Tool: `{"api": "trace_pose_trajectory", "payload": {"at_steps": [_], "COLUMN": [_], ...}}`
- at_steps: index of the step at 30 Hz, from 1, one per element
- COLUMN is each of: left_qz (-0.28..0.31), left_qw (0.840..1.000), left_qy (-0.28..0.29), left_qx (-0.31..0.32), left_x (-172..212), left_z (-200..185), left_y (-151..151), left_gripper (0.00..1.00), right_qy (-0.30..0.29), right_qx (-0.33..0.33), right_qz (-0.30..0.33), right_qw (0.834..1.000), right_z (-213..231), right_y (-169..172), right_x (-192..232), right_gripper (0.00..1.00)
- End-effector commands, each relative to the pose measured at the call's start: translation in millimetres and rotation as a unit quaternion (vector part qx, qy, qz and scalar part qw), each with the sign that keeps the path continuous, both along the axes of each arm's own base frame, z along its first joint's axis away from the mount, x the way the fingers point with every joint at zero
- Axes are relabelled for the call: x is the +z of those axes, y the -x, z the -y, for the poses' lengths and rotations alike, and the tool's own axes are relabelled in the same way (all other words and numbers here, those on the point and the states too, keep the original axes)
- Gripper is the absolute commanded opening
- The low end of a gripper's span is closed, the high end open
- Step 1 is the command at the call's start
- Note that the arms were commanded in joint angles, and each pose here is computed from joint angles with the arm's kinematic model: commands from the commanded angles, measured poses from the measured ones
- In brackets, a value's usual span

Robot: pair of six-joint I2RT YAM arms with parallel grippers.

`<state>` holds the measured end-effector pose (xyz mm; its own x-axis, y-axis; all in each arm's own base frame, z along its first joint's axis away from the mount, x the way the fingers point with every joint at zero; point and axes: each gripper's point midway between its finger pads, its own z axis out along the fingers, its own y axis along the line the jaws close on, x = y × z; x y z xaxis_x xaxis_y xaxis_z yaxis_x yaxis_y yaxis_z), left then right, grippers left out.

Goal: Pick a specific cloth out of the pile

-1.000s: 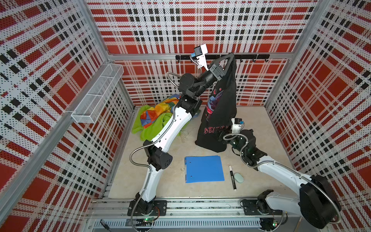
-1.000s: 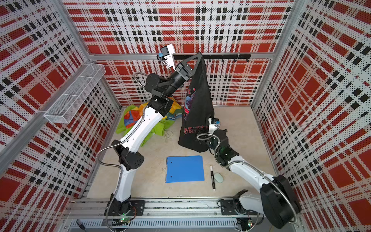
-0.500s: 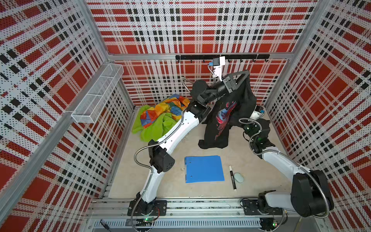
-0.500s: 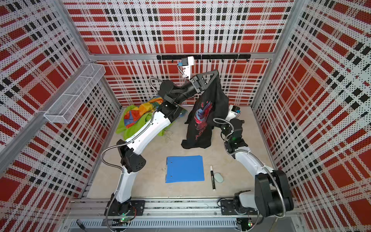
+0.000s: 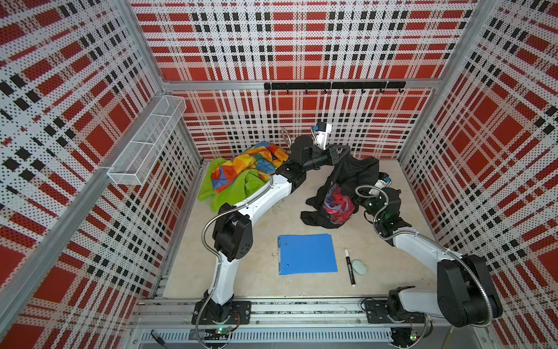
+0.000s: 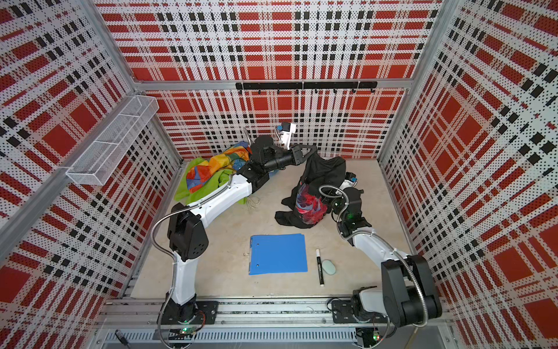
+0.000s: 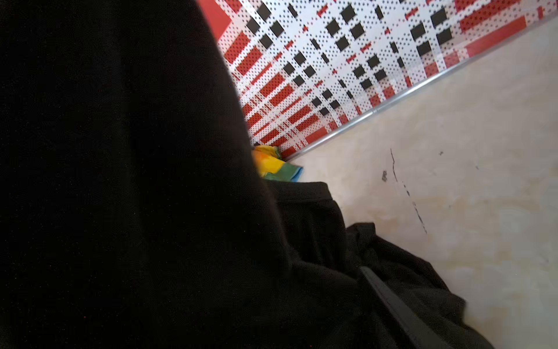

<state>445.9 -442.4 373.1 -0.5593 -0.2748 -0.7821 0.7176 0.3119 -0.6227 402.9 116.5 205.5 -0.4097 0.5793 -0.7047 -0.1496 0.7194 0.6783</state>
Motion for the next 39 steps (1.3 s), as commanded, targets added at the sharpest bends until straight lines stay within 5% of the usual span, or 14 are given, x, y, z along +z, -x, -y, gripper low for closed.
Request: {"api": "trace_pose_trajectory", "payload": {"at_steps": [1, 20, 26, 31, 36, 39], "left_qz": [0.038, -0.080, -0.114, -0.131, -0.135, -0.123], "left_qw": [0.999, 0.966, 0.956, 0.949, 0.947, 0.951], "left_qy": [-0.026, -0.241, -0.269, -0.285, -0.285, -0.273], "left_qx": [0.027, 0.057, 0.038, 0.042, 0.058, 0.070], "left_x": [16.0, -192.4, -247.0, -272.3, -274.4, -255.0], "left_z": [-18.8, -48.1, -36.4, -29.1, -38.2, -47.0], "left_y": [6.4, 38.5, 61.1, 68.1, 66.8, 62.5], "left_gripper": [0.00, 0.00, 0.00, 0.07, 0.35, 0.41], "right_qy": [-0.010, 0.126, 0.117, 0.113, 0.110, 0.110], "right_qx": [0.002, -0.116, -0.103, -0.099, -0.099, -0.087], "right_qz": [-0.013, -0.176, -0.155, -0.136, -0.109, -0.087], "right_qw": [1.000, 0.969, 0.975, 0.979, 0.983, 0.986], "right_z": [-0.9, 55.5, 49.8, 46.3, 46.7, 43.8], "right_y": [8.2, 33.7, 31.9, 30.2, 38.0, 42.2], "right_x": [-17.8, -104.3, -87.5, -63.7, -33.7, -15.3], "right_gripper": [0.86, 0.88, 0.87, 0.86, 0.86, 0.87]}}
